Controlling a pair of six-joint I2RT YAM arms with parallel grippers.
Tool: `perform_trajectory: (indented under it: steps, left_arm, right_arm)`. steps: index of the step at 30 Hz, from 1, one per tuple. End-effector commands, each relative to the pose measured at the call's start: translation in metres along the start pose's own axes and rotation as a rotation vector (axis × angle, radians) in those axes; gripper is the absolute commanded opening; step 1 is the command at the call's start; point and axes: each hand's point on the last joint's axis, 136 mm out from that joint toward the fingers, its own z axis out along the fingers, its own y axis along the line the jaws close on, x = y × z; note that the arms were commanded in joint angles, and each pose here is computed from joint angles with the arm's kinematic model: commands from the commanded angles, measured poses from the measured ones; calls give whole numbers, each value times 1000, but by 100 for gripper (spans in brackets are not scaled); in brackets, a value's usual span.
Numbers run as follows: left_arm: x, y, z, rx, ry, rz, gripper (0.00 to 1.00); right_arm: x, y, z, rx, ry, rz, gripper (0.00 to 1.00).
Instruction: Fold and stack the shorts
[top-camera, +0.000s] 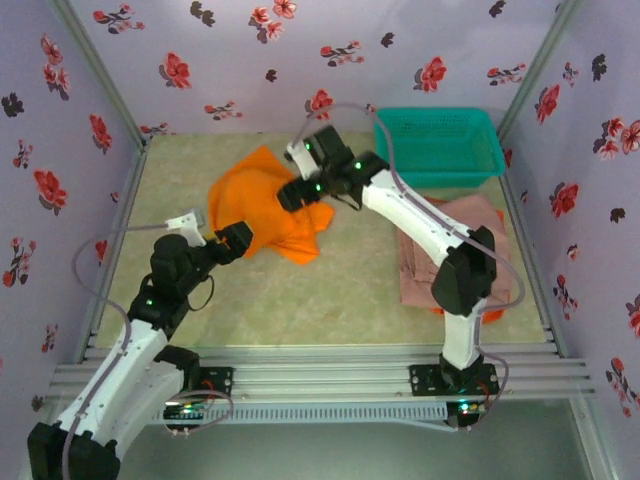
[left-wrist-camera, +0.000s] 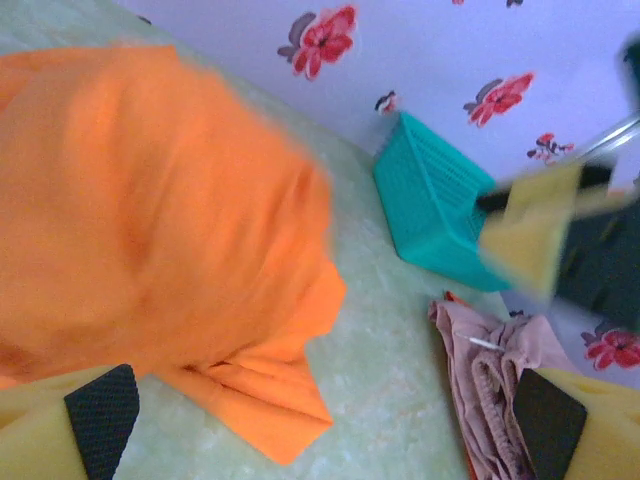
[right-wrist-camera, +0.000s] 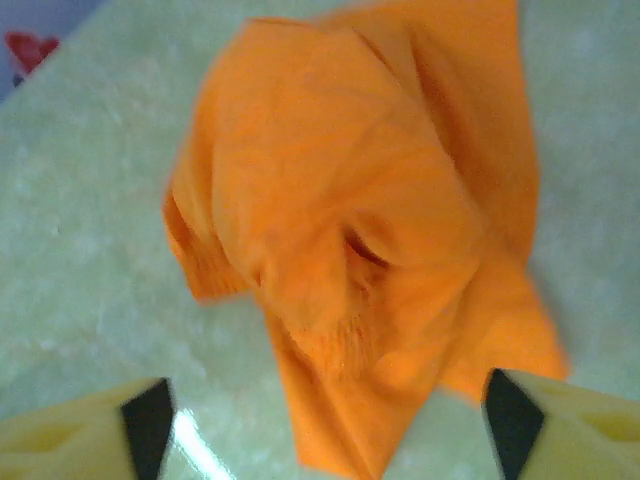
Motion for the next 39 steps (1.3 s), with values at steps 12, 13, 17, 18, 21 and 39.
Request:
perform_trajectory:
  steps: [12,13,17,18,21,39]
  left_arm:
    - [11,21,27,-192,227,76,98]
    - [15,34,28,-260,249,60,97]
    - [31,72,28,-371,276,-88,83]
    - [35,79,27,-377,275,-131,82]
    - [55,103,26,-403,297,-237,80]
    - [90,144,90,-397,407,-282,54]
  right_arm:
    - [87,-17,-16,59,-152,430,93]
    - [93,-18,-8,52,-151,463,92]
    - [93,-14,11,73,-112,454,90]
    - [87,-12,12,82,-114,433,90]
    - [79,-3,16,86,-120,384,90]
    - [86,2,-1,97,-152,335,92]
